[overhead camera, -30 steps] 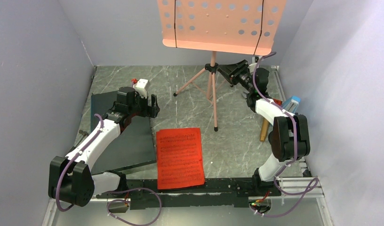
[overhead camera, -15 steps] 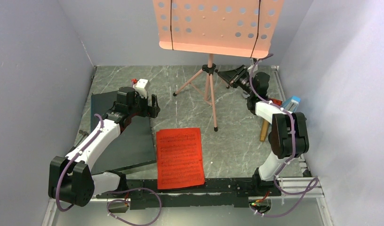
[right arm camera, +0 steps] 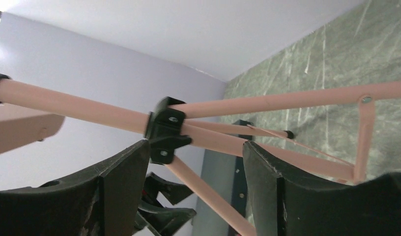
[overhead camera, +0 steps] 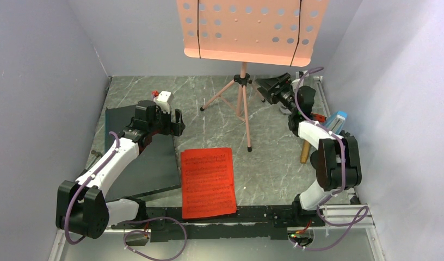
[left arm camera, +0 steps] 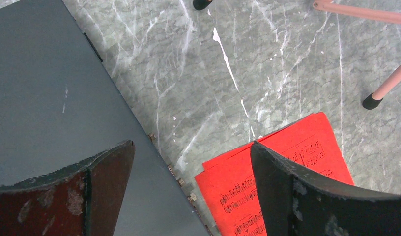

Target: Pack up the instrument practice props

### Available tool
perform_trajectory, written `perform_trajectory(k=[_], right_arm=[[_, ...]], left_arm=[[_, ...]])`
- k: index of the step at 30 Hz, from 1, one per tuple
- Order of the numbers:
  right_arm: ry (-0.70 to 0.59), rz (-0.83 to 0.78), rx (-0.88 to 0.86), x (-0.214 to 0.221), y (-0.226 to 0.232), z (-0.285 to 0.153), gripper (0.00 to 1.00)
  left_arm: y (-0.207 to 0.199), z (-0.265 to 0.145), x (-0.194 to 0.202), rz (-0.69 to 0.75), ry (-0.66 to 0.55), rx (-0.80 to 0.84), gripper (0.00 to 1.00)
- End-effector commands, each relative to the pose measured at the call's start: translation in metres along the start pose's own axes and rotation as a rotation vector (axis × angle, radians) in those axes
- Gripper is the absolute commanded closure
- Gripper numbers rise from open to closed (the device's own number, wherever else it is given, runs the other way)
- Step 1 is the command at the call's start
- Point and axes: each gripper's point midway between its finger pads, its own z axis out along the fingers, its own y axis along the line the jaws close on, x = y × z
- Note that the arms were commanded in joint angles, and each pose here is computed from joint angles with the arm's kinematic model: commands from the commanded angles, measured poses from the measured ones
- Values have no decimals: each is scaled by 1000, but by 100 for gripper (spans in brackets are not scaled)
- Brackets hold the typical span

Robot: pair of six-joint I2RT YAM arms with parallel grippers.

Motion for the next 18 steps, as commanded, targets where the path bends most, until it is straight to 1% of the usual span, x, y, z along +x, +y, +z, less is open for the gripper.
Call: perform_trajectory(k=[1,7,10,12,18], right_arm=[[-68,39,-57,-21,45,-3,26],[-67,123,-15,-22,49,4,25],[-62,166,7,-19,46,7,27],[-45,194,18,-14,45,10,31],[-18,213,-5,-6,56,15,35]], left_arm=[[-4,-5,-22,6,-70,12,6],[-4,-5,-23,7,-73,13,6],[-3,-6,-23,9,-75,9,6],[-3,-7,-24,10,-78,8,6],[-4,-6,-24,14,-76,14,6]])
